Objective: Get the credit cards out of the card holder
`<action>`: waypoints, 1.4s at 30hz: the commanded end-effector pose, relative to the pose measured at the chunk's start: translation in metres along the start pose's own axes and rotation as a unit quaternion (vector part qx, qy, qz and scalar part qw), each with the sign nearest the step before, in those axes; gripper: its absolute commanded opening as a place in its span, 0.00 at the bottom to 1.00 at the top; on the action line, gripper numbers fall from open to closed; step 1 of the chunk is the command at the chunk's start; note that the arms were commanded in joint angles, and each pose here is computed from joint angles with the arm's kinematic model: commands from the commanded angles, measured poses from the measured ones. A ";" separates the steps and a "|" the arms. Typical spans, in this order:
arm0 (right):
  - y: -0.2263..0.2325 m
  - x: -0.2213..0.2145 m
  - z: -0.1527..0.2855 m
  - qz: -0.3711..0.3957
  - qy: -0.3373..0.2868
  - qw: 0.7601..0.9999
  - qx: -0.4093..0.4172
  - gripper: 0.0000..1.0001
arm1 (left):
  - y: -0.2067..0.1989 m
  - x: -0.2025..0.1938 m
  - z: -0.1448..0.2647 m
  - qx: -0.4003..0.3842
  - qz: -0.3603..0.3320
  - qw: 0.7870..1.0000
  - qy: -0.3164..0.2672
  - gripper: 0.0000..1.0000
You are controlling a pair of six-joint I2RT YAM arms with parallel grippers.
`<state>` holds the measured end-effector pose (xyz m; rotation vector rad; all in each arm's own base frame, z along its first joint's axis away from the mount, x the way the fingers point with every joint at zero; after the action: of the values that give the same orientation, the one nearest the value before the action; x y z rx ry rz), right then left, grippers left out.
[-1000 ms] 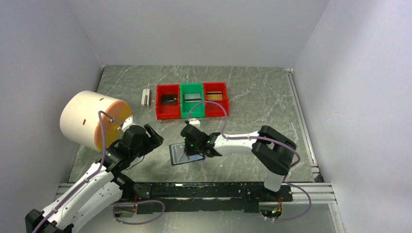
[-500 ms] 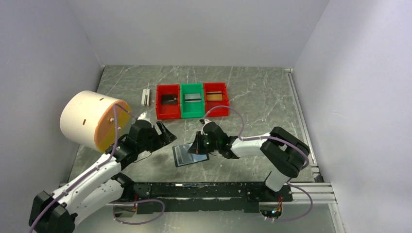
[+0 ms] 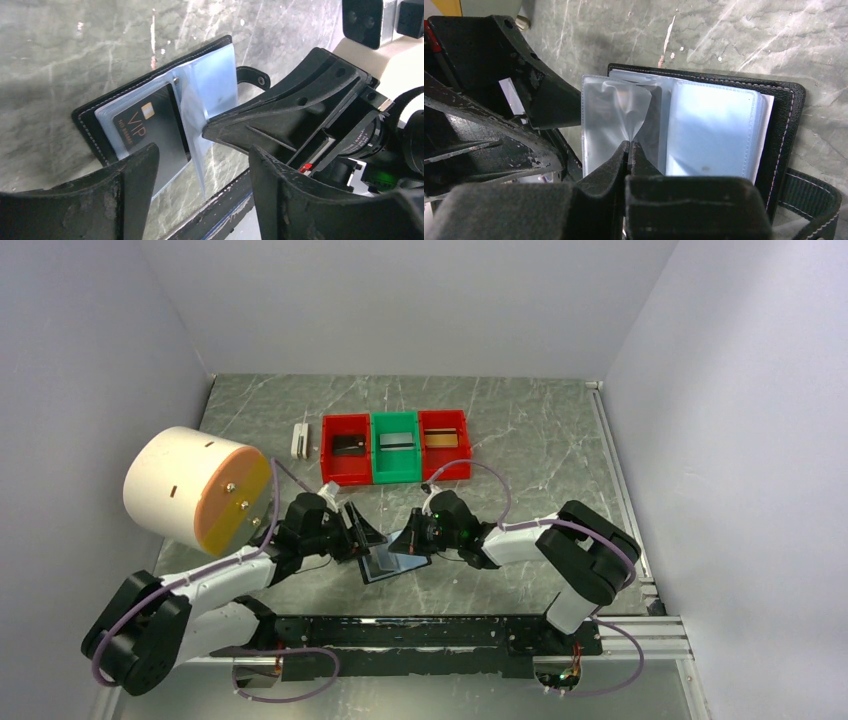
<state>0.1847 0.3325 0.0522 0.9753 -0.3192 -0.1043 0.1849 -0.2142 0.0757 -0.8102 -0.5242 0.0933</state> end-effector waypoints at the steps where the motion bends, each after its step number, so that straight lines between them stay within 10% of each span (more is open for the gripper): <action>1: 0.005 0.004 0.000 0.002 -0.004 1.000 0.013 0.00 | -0.027 0.008 -0.001 -0.078 -0.013 0.997 -0.007 0.67; 11: 0.002 0.003 0.001 -0.011 0.002 1.000 0.004 0.05 | -0.031 0.002 -0.016 -0.095 -0.028 0.994 0.038 0.24; 17: 0.003 0.022 0.024 0.008 -0.061 0.997 -0.040 0.34 | -0.040 0.012 -0.020 -0.096 -0.049 0.993 0.040 0.34; 28: -0.020 0.053 0.089 0.000 -0.206 0.968 -0.144 0.36 | -0.050 0.007 -0.051 -0.074 -0.072 0.992 0.069 0.42; 42: 0.000 0.032 0.055 0.070 -0.090 0.989 -0.098 0.29 | -0.034 0.018 -0.027 0.022 -0.060 0.998 0.019 0.60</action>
<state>0.1979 0.2647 0.0797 0.6961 -0.5473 -0.1842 0.2154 -0.2602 0.1043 -0.7821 -0.5509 -0.0668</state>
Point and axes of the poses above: each gripper's point midway between its finger pads, its own z axis back along the fingers, its own y axis along the line the jaws close on, x = y × z, the point moved 2 cm from there along z, back along the fingers, and after that the axes turned 12 degrees about -z, right-handed, at the moved point
